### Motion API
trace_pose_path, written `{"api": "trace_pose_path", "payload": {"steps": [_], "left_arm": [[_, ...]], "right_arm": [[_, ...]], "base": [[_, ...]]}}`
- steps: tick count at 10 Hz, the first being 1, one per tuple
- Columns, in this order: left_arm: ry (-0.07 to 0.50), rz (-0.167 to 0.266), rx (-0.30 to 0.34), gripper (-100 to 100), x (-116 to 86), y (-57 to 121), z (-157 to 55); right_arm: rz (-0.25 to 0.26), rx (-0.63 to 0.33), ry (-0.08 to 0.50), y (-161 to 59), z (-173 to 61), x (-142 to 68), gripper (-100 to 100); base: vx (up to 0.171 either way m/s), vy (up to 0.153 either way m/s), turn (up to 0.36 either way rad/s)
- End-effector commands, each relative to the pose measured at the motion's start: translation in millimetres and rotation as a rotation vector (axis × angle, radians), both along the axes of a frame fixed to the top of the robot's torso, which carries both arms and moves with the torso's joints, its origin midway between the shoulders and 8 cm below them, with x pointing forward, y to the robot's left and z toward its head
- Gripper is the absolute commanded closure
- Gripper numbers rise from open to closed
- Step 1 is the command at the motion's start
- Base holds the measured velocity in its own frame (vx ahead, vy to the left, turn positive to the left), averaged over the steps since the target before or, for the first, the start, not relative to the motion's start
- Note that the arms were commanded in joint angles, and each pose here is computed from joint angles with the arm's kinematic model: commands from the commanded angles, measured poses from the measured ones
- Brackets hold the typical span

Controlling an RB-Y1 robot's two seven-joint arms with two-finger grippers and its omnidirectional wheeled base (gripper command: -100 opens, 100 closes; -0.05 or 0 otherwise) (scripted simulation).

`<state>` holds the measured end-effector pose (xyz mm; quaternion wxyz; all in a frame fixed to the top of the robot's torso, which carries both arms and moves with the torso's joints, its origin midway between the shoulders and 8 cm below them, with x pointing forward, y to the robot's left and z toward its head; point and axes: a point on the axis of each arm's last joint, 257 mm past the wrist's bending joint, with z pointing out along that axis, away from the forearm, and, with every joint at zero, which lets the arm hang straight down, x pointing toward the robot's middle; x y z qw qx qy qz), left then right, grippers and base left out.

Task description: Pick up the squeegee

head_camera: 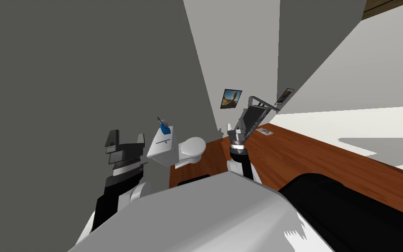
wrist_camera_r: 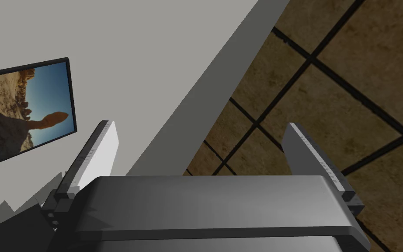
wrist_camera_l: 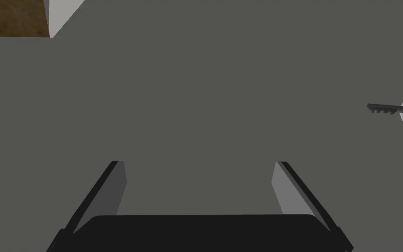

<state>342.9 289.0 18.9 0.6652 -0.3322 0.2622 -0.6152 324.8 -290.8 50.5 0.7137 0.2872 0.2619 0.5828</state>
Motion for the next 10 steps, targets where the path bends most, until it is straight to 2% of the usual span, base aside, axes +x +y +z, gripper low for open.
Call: {"api": "trace_pose_path", "payload": {"steps": [1,10], "left_arm": [[0.038,-0.018,0.019,-100,8.8,-3.2,-5.6],[0.231,-0.061,0.058,-100,50.4,-9.3,-38.9]], "right_arm": [[0.000,0.000,0.000,0.0,0.0,0.0,0],[0.000,0.000,0.000,0.0,0.0,0.0,0]], "base": [[0.011,0.006,0.000],[0.021,0.014,0.000]]}}
